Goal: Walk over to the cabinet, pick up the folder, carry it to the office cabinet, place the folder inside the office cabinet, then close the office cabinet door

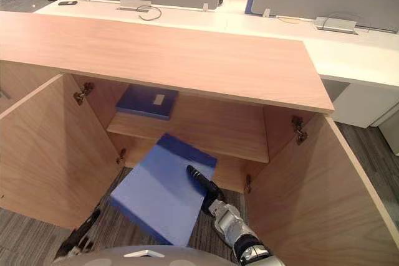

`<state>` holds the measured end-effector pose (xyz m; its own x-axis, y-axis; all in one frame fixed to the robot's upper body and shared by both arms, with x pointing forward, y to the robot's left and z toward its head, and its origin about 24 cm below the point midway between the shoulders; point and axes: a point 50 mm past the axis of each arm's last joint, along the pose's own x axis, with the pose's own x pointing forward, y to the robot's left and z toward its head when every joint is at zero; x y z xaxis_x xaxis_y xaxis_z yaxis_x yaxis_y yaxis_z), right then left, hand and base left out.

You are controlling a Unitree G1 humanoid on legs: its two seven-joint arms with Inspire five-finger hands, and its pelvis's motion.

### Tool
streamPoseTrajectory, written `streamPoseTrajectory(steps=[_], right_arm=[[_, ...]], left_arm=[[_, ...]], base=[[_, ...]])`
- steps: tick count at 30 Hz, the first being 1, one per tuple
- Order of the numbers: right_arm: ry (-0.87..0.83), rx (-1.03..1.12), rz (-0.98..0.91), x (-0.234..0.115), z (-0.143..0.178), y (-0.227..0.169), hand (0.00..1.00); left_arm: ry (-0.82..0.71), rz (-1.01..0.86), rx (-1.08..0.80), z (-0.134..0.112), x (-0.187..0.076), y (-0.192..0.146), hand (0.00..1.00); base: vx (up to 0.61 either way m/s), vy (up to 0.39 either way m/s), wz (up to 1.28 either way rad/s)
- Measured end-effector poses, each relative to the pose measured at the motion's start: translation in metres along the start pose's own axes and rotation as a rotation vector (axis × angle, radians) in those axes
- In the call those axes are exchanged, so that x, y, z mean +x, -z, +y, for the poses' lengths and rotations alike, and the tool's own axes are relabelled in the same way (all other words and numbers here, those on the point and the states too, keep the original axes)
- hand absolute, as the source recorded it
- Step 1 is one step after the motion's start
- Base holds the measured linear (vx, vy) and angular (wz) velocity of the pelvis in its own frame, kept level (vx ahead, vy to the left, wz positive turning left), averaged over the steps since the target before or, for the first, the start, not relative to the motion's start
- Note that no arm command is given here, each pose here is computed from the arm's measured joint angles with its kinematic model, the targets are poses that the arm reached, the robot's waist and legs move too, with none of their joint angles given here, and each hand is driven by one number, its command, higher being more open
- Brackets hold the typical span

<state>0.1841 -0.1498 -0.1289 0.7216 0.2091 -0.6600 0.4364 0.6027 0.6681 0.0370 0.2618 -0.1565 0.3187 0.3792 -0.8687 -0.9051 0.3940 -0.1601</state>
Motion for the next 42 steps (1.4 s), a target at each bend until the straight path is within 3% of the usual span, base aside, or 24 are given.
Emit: streamPoseTrajectory(steps=[5,14,24,33,37,42], right_arm=[[0.016,0.322,-0.200,0.001,0.001,-0.012,0.00],[0.138,0.619,-0.409,-0.004,-0.007,-0.016,0.00],[0.145,0.583,-0.431,-0.001,0.001,-0.030,0.00],[0.170,0.496,-0.370,0.005,0.007,-0.028,0.00],[0.217,0.424,-0.360,0.001,-0.006,-0.032,0.00],[0.232,0.328,-0.367,-0.002,-0.012,-0.040,0.00]], left_arm=[[-0.084,0.029,-0.180,0.022,-0.008,0.018,1.00],[-0.074,0.110,-0.328,0.003,-0.014,0.056,1.00],[-0.017,0.196,-0.204,-0.014,-0.017,0.074,1.00],[0.099,0.149,0.043,-0.037,-0.005,0.048,1.00],[0.096,0.184,0.138,-0.030,-0.008,0.056,1.00],[0.041,0.252,0.254,0.000,-0.016,0.070,1.00]], base=[[0.01,0.014,0.18],[-0.04,0.012,0.09],[0.03,0.141,-0.07],[0.15,0.182,-0.17],[0.07,0.071,-0.29],[0.07,0.118,-0.56]])
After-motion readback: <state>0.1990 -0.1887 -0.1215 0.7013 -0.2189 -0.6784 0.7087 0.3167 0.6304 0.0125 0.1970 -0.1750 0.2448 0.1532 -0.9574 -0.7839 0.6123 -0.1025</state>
